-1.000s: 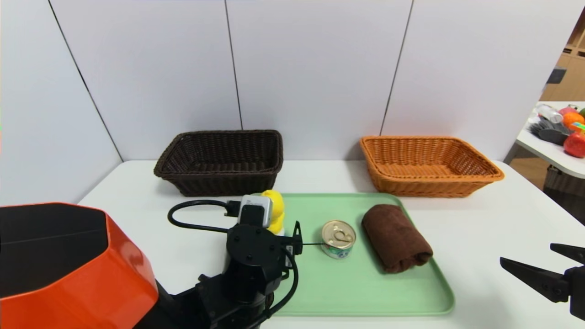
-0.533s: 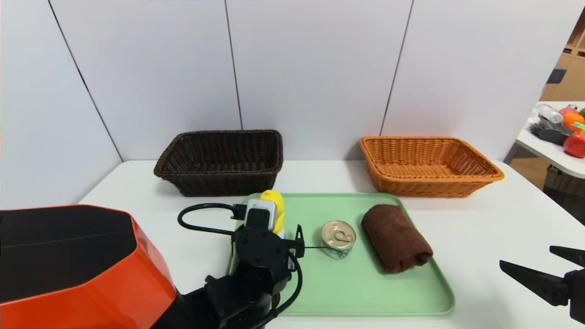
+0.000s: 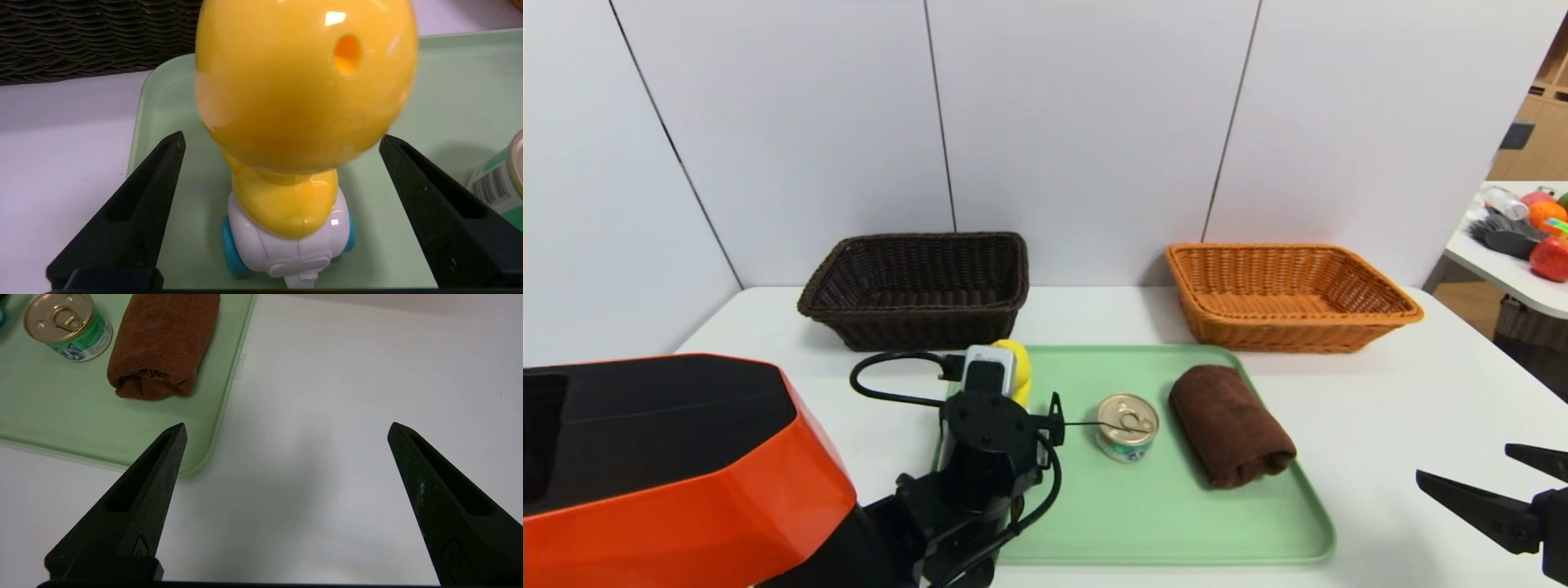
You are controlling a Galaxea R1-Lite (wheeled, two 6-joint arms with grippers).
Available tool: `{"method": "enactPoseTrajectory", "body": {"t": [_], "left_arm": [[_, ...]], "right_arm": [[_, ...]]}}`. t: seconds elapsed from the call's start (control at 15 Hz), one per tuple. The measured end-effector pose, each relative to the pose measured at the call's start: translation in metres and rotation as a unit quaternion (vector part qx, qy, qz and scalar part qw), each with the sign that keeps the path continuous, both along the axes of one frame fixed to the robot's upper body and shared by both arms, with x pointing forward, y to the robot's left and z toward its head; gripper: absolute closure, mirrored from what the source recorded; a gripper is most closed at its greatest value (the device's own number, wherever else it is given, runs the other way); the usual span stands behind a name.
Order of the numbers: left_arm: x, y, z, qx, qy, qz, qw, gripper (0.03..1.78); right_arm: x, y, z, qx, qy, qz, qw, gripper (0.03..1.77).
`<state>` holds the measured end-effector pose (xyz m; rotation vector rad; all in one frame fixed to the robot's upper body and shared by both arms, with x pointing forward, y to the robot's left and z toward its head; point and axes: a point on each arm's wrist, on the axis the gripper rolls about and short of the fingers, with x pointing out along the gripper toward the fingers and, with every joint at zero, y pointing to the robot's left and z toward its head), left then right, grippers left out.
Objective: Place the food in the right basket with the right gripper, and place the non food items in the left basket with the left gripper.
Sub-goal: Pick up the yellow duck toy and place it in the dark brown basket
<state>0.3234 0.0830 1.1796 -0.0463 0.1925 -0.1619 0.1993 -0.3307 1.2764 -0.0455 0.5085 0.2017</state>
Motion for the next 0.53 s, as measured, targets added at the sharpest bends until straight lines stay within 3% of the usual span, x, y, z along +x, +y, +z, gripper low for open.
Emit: {"method": "enactPoseTrajectory", "body": {"t": [0.53], "left_arm": [[0.018,-0.002,-0.004,-0.004,-0.002,0.012,0.9999,0.12]], "right_arm": [[0.0,0.0,0.0,-0.001,-0.002,0.002,1.0,0.1]]}}
